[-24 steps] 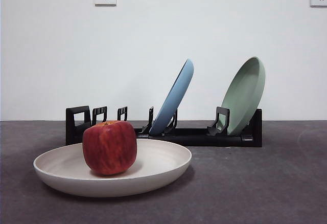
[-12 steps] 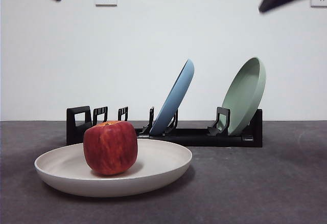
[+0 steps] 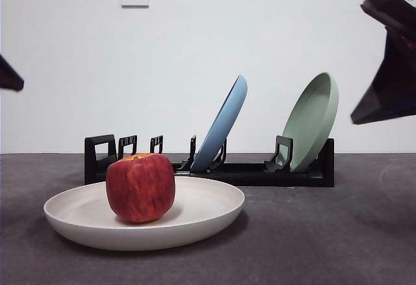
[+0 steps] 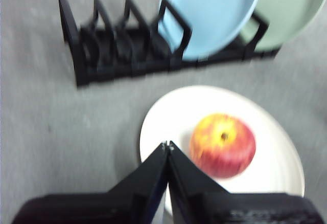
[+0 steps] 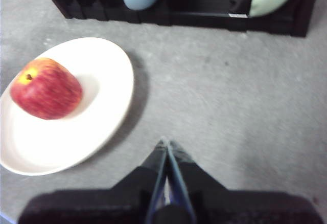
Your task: Take the yellow plate from the plate rack,put the plate on the table,take the apple from the table,put the apple in the plate
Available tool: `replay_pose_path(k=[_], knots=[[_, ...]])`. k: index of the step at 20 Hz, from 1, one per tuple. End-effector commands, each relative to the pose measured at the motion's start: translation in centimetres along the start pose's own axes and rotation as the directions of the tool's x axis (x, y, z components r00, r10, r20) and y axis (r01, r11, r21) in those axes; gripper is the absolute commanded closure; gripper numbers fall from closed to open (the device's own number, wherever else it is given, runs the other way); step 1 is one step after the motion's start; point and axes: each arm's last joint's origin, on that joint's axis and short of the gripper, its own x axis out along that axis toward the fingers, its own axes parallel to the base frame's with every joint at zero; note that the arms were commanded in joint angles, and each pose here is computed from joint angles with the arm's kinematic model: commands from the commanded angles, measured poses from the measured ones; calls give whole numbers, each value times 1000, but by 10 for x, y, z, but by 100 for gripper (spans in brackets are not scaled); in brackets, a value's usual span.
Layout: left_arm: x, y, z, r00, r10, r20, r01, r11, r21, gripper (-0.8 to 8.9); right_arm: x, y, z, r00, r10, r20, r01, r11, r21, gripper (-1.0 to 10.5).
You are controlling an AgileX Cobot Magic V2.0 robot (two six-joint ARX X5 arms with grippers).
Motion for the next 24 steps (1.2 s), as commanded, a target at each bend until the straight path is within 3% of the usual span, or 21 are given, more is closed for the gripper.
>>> replay_pose_path(k=[1,13,16,18,22,24], knots=[[0,1,-2,1000,-3,-7,3,999,-40,817,1,1,-3,1000,5,-5,-5,1000,8,951],[1,1,-5,999,1,-34,-3,999,-40,817,1,1,-3,1000,3,-5,-3,1000,7,946],[-14,1,-3,1000,-8,25,9,999,-38,817,1,1,-3,1000,3,-5,-3,1000,7,946],[-29,1,-1,993,-11,115,9,1000,17,817,1,1,-3,1000,3,-5,-3,1000,8,946],[-57,4,9,938,29,345,-91,982,166,817,1,1,-3,1000,2,-5,-2,1000,8,946],[-63,8,9,919,64,389,-161,962,221,817,1,1,-3,1000,3,-5,-3,1000,8,945]])
